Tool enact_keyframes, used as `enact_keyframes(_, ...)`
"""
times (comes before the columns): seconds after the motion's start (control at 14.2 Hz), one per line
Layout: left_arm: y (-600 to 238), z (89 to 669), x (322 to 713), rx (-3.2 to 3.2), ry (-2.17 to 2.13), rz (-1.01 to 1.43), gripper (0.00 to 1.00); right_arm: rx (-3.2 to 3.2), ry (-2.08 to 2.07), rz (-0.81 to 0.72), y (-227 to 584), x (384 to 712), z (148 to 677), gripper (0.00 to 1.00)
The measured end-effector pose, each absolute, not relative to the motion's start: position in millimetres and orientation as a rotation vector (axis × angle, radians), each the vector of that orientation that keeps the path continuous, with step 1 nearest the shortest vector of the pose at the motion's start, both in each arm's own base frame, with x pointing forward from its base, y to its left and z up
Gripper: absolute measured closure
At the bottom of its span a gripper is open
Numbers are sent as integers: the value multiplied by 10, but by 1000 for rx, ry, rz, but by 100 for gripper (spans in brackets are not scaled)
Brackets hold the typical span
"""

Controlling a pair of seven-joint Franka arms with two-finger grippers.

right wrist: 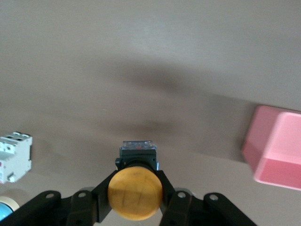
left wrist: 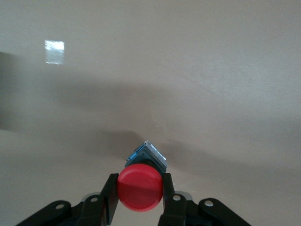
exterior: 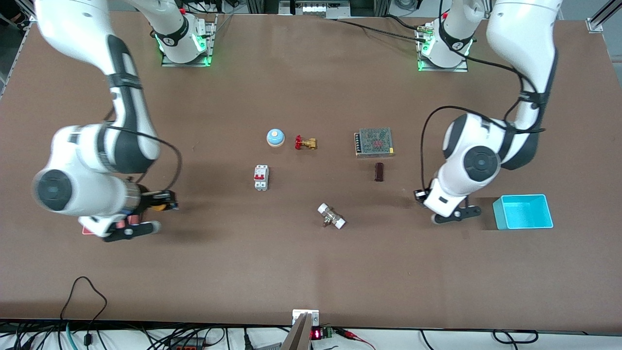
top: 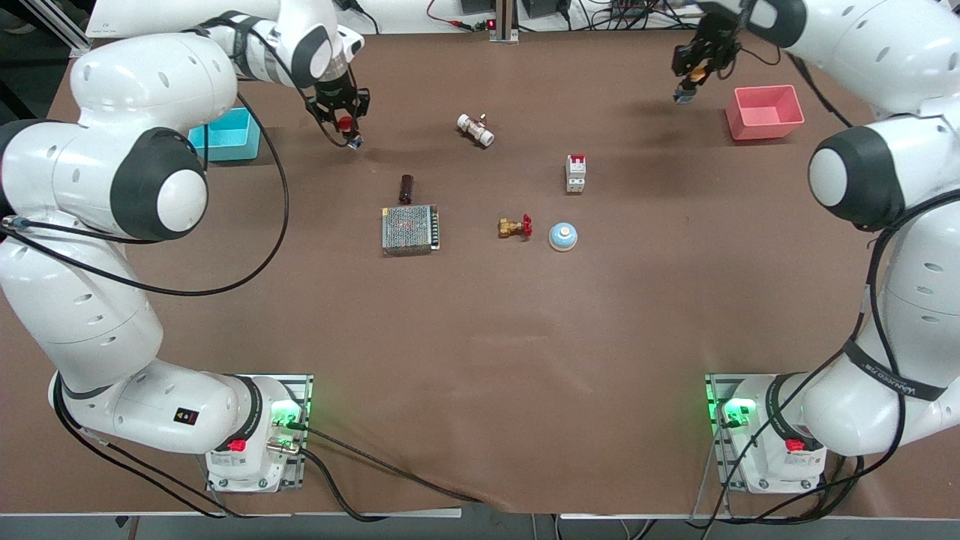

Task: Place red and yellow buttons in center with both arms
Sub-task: 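Lift both buttons out of the trays and carry them toward the table middle, then place the red button with the left gripper while the right gripper carries yellow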

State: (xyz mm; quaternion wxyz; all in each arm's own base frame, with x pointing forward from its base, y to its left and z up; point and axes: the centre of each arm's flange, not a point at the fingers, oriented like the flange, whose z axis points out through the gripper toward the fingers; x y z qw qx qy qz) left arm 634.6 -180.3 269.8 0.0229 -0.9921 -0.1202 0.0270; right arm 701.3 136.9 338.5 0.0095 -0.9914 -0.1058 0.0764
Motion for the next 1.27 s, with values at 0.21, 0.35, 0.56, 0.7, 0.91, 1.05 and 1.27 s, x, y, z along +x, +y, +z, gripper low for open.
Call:
enact_keyframes(0.21, -2069, 2504, 6284, -3070, -410, 69, 59, -3130, -260, 245, 1936, 6922, 3062, 64)
enact_keyframes(0.35, -2168, 2375, 6252, -3067, -420, 72, 59, -3153, -187, 242, 2225, 6860, 2858, 64)
enact_keyframes(0.56, -2180, 2324, 6251, -3065, -431, 70, 45, -3175, -134, 245, 2473, 6791, 2589, 64)
enact_keyframes(0.7, -2150, 2367, 6290, -3068, -442, 51, 28, -3187, -81, 245, 2582, 6754, 2446, 64)
enact_keyframes(0.91, -1994, 2642, 6409, -3077, -487, -15, 17, -3201, -25, 245, 2737, 6693, 2306, 64)
enact_keyframes(1.05, -1801, 2958, 6473, -3080, -512, -48, 11, -3204, -18, 242, 2798, 6669, 2276, 64)
enact_keyframes(1.27, -1397, 3515, 6481, -3081, -452, -35, 2, -3206, -13, 243, 2792, 6663, 2231, 64)
